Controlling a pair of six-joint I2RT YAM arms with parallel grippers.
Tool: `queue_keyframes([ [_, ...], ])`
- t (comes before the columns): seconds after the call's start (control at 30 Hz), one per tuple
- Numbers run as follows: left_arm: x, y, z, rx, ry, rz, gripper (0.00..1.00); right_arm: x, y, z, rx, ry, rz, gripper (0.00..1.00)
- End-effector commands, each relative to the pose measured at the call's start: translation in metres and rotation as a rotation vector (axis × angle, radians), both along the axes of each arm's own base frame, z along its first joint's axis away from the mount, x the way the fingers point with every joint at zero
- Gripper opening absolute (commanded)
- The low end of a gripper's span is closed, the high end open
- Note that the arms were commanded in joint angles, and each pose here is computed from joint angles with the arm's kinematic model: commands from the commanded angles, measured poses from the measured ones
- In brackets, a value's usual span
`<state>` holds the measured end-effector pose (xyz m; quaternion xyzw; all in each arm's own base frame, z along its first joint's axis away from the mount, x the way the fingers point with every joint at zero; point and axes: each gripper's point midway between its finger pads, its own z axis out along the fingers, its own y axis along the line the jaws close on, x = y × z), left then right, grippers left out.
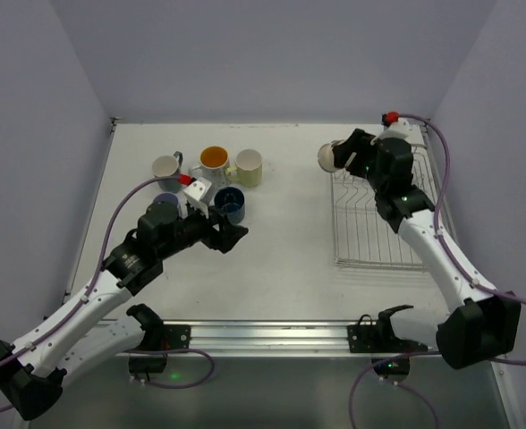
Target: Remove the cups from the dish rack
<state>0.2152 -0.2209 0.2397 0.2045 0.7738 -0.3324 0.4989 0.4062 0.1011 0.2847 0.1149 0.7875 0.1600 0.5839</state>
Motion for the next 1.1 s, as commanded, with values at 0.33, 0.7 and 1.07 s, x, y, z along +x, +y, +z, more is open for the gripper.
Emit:
queue_keyframes([
  [0.33, -0.001, -0.067, 0.025, -0.479, 0.106, -0.194, 0.65, -0.168, 0.144, 0.034, 0.674, -0.184, 0.663, 0.40],
  [0.7, -0.013, -0.075, 0.034, -0.581, 0.086, -0.271, 0.44, -0.183, 0.162, 0.002, 0.750, -0.084, 0.739, 0.39],
  [1.07, 0.031, -0.070, 0.004, -0.309, 0.089, -0.077, 0.00, -0.166, 0.151, -0.033, 0.628, 0.014, 0.595, 0.99],
])
